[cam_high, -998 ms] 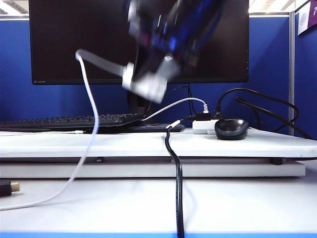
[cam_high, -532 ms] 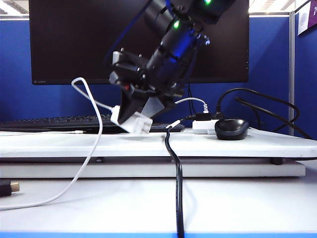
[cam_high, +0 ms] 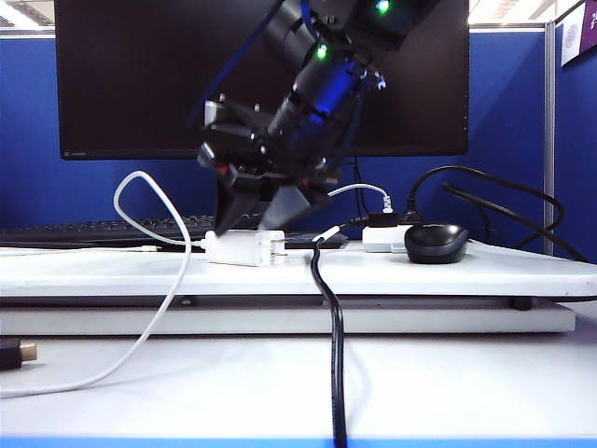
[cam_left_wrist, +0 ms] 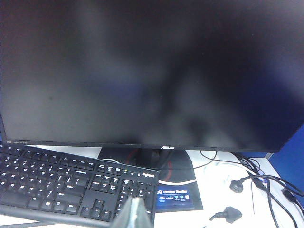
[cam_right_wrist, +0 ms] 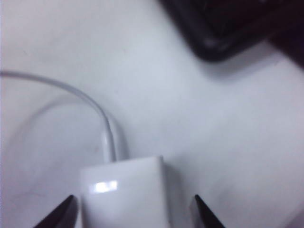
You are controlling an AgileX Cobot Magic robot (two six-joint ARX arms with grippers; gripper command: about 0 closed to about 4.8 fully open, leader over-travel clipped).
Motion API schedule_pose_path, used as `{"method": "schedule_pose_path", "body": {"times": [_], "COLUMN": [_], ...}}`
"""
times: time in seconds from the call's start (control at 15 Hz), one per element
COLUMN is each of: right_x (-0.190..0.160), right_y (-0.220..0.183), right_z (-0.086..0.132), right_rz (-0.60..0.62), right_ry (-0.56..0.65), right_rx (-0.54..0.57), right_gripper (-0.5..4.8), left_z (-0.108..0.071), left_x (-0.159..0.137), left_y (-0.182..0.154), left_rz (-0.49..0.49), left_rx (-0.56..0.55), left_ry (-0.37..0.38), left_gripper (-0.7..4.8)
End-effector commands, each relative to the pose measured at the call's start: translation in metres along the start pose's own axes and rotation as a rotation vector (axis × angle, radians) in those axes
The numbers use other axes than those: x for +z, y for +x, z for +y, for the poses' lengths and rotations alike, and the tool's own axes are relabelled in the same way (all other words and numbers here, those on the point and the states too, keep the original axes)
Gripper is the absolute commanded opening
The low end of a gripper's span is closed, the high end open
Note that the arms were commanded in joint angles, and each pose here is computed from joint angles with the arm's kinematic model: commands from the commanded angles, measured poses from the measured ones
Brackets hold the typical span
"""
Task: Pick up the Type-C charging cable and the charging base, insert one end of the Type-C charger into the corresponding slot on the base, and finally place the plugged-in charger back on the table.
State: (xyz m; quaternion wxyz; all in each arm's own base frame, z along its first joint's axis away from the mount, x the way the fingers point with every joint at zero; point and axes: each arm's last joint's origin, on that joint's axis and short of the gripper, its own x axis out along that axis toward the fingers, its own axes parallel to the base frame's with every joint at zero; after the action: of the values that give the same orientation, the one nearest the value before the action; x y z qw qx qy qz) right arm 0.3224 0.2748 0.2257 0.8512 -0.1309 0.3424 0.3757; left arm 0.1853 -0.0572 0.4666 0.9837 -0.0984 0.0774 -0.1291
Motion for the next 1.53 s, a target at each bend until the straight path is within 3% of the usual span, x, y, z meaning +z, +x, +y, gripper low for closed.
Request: {"method": "schedule_pose_path", "body": {"times": [0.07, 0.13, 0.2, 0.27, 0.33, 0.67, 0.87, 1.0, 1.13, 1.26, 1.53], "right_x": [0.028, 0.041, 0.049, 0.055, 0.061, 0.053, -0.001, -0.038, -0.082, -0.131, -0.203], "right_y": [-0.034, -0.058, -0.081, -0.100, -0.133, -0.279, -0.370, -0.401, -0.406, -0.383, -0.312], "right_z": [0.003, 0.004, 0.006, 0.007, 0.009, 0.024, 0.036, 0.040, 0.043, 0.043, 0.038], "right_rz": [-0.184, -0.267, -0.331, -0.376, -0.441, -0.671, -0.670, -0.672, -0.753, -0.820, -0.731], "right_ry": [-0.021, -0.028, -0.030, -0.029, -0.025, -0.023, -0.002, 0.010, 0.014, 0.016, 0.067], "right_rx": [-0.014, -0.034, -0.068, -0.092, -0.134, -0.172, -0.234, -0.267, -0.276, -0.276, -0.309], "right_gripper": [3.28, 3.26, 2.75, 1.72, -0.04, -0.01, -0.01, -0.01, -0.01, -0.01, -0.01], "left_z": [0.000, 0.000, 0.000, 0.000, 0.000, 0.001, 0.004, 0.008, 0.014, 0.022, 0.035], "left_x": [0.001, 0.000, -0.001, -0.002, -0.002, 0.007, 0.006, -0.006, -0.028, -0.057, -0.110], "left_y": [-0.002, -0.002, -0.002, -0.003, -0.005, -0.043, -0.109, -0.153, -0.193, -0.227, -0.257], "left_rz": [-0.001, 0.011, 0.020, 0.028, 0.031, -0.052, -0.132, -0.168, -0.193, -0.186, -0.150], "left_rx": [0.001, 0.003, 0.005, 0.006, 0.007, 0.040, 0.059, 0.052, 0.047, 0.031, 0.077], "left_ry": [0.010, 0.029, 0.052, 0.060, 0.059, 0.055, 0.050, 0.045, 0.043, 0.029, 0.007], "left_gripper": [-0.06, -0.06, -0.06, -0.06, -0.06, -0.06, -0.06, -0.06, -0.06, -0.06, -0.06]}}
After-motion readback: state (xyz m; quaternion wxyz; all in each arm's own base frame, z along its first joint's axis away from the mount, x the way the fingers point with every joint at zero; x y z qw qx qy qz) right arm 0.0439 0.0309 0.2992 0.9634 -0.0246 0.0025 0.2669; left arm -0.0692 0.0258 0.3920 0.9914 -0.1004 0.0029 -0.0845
